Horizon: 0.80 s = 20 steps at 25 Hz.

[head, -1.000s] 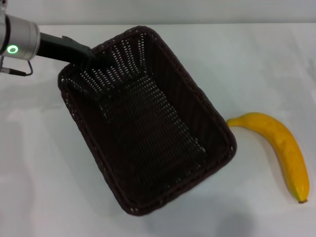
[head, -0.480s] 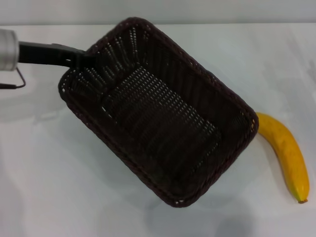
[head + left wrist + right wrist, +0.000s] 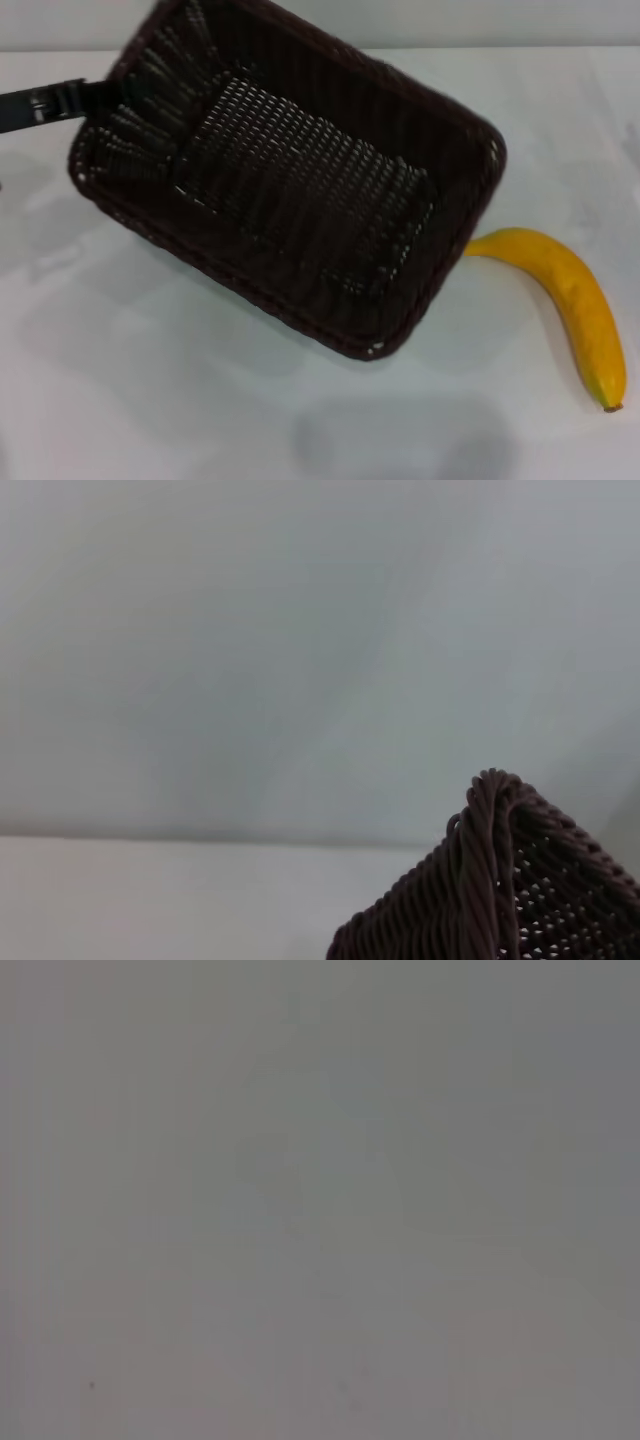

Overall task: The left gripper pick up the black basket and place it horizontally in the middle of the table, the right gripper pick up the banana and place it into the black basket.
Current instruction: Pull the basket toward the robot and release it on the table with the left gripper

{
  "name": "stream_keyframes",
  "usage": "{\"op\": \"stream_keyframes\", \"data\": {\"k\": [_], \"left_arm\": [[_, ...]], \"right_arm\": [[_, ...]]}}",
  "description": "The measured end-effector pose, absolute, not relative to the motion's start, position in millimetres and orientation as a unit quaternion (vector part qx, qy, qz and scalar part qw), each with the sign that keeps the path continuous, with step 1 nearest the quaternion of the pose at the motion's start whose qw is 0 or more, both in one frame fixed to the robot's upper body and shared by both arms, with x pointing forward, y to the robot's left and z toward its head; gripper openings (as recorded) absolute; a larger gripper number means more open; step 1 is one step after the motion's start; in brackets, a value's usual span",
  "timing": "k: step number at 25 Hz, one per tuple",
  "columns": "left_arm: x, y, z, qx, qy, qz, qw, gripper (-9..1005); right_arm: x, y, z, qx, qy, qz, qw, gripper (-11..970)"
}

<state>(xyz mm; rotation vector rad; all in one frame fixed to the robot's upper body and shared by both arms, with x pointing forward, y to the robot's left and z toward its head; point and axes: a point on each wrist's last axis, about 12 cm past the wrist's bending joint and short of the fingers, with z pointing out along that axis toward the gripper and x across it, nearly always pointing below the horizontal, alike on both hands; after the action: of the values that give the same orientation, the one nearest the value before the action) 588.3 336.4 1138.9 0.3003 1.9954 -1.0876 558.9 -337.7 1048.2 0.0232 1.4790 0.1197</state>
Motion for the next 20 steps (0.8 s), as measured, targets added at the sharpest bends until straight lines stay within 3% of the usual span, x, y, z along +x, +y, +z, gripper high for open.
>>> {"op": "stream_keyframes", "data": {"k": [4,11,20], "left_arm": [[579,346,1134,0.085,0.782,-0.447,0.426,200],[558,357,1100,-0.064,0.747,-0.495,0.44,213],[550,330,1062,-0.14,0.754,-0.491,0.412,231]], "right_arm": [[559,-339,1049,0.011,0.673,0.054,0.738,860],[559,-338,1051,0.007,0.667,0.055,0.743,860],[564,-338,1056,-0.001,0.661,0.053,0.749,859]]}}
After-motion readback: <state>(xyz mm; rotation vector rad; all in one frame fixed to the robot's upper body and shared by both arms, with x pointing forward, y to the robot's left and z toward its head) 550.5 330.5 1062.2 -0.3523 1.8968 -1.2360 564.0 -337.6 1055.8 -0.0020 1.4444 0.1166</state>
